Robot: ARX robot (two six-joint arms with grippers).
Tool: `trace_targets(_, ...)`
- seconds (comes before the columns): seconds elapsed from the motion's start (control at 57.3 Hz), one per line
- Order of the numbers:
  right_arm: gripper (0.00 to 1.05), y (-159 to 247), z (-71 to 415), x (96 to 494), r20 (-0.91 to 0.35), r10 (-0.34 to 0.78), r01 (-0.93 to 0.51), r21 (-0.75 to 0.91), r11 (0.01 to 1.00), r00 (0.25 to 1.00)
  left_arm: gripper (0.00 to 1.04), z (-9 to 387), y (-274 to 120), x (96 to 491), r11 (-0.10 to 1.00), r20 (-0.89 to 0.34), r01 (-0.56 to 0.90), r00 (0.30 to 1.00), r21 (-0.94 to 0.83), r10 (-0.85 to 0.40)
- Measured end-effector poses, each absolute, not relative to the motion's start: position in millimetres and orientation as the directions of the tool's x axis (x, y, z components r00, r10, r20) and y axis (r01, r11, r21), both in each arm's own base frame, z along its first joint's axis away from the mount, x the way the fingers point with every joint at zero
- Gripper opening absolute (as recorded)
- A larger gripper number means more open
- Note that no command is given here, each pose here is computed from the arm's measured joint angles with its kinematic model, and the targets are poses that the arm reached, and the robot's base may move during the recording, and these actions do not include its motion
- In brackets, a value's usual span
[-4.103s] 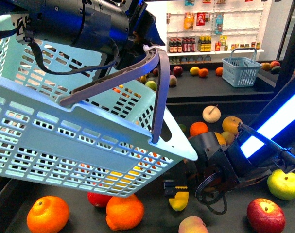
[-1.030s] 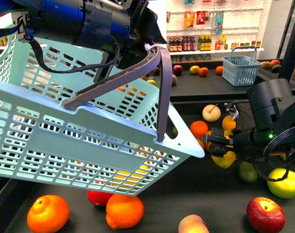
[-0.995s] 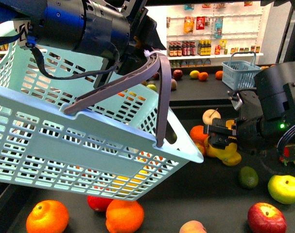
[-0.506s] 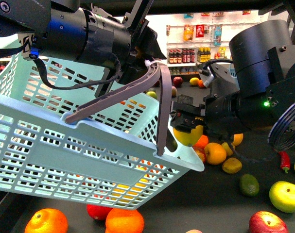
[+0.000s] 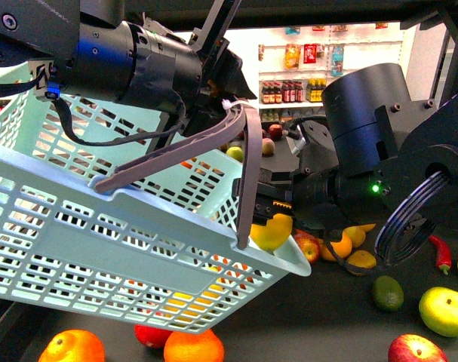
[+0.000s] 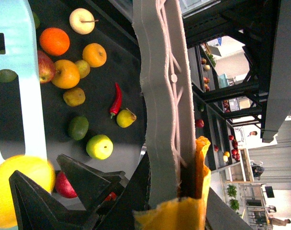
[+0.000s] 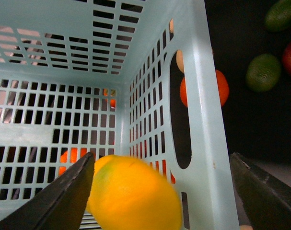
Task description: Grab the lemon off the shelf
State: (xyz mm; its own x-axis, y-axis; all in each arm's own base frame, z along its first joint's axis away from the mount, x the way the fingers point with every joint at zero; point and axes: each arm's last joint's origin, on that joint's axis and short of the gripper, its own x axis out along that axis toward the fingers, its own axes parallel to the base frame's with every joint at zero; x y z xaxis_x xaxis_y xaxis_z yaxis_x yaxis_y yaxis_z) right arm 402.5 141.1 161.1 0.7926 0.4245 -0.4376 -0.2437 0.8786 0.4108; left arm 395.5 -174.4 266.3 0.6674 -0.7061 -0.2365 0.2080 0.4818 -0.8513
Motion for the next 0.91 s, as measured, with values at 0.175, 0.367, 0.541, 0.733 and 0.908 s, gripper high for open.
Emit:
trace_targets(0.175,0.97,135.1,173.5,402.5,-0.394,0.436,-0.258,0.428,0.866,0.809,0.11,266.2,-174.6,395.4,0.481,-0.237,0.207,0.667,-0.852,-0.706)
trace_targets(0.367,0.97,101.3,208.9,393.5,-0.322,0.374,-0.226,0.415,0.882,0.87,0.11,266.2,-174.6,395.4,0.478,-0.237,0.206,0.665,-0.854,-0.708)
trace_targets(0.541,0.97,47.5,235.0,359.6,-0.258,0.168,-0.082,0.313,0.946,0.952,0.11,266.2,-175.2,395.1,0.479,-0.237,0.207,0.665,-0.853,-0.709)
trace_targets(0.733,0.97,8.8,244.0,290.4,-0.192,0.006,0.034,0.208,0.978,0.981,0.11,266.2,-174.2,395.6,0.482,-0.238,0.204,0.67,-0.852,-0.704)
trace_targets(0.908,0.97,10.5,240.3,202.6,-0.16,-0.076,0.099,0.136,0.986,0.984,0.11,266.2,-175.9,394.8,0.476,-0.237,0.207,0.661,-0.855,-0.713)
